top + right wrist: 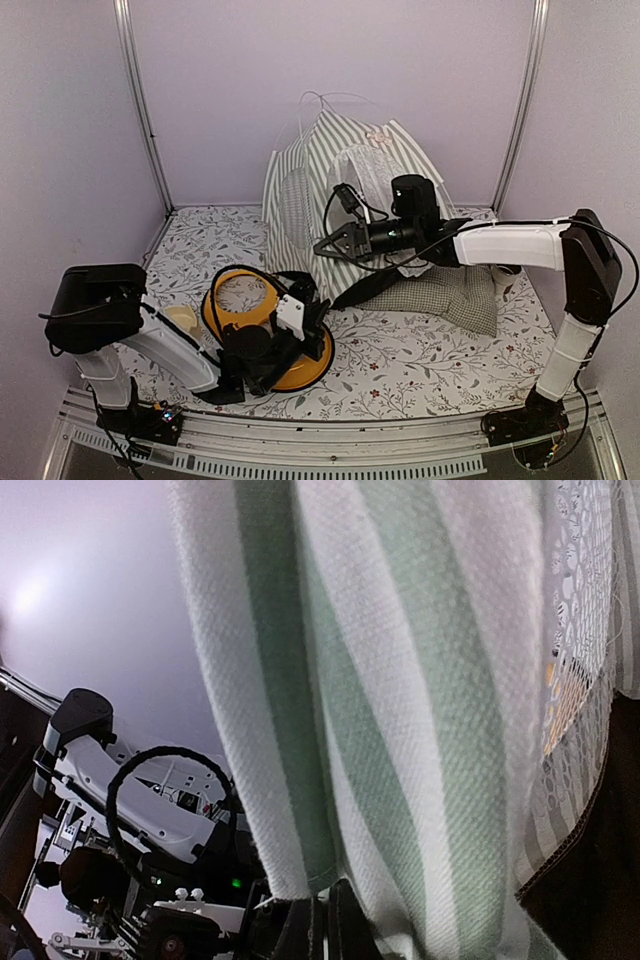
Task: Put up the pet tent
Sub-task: Insert the tent pole into the pole socket of the pet tent.
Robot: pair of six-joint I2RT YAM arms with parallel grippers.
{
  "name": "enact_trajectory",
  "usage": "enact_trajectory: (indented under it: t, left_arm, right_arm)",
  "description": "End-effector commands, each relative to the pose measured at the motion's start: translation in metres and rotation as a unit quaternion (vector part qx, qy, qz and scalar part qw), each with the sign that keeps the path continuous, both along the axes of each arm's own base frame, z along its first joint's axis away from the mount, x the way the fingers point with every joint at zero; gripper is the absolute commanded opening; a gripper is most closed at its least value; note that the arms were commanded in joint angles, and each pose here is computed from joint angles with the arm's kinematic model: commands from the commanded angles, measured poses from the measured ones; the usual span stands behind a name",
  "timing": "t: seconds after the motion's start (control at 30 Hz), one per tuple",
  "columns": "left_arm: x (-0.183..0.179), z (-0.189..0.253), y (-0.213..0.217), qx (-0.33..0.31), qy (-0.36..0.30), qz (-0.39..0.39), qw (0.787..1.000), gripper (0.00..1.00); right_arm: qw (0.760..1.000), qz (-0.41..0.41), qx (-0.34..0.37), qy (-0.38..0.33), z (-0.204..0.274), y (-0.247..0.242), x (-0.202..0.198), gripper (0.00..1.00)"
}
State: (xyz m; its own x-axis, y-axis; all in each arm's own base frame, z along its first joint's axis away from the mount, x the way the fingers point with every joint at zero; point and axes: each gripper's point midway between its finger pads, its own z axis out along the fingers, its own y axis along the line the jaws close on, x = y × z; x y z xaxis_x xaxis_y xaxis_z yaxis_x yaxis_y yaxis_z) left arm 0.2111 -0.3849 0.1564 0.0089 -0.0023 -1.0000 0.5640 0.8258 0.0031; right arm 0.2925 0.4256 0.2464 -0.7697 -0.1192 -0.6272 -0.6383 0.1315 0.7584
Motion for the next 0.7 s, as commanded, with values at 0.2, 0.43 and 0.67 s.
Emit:
enact_trajectory:
  t: [0.2, 0.43, 0.67]
  left_arm:
    - [-0.07, -0.079, -0.025, 0.139, 0.039, -0.143, 0.979, 0.0]
    - [-0.07, -0.078, -0.025, 0.138, 0.038, -0.143, 0.979, 0.0]
    - [-0.069, -0.077, -0.023, 0.134, 0.038, -0.138, 0.981, 0.0]
  right_arm:
    - [0.983, -0.114, 0.097, -0.103, 0.083, -0.02, 0.035, 0.0]
    - [0.985, -0.103, 0.099, -0.098, 0.082, -0.013, 0.029, 0.0]
    - [0.986, -0.098, 0.094, -0.093, 0.076, -0.01, 0.021, 0.0]
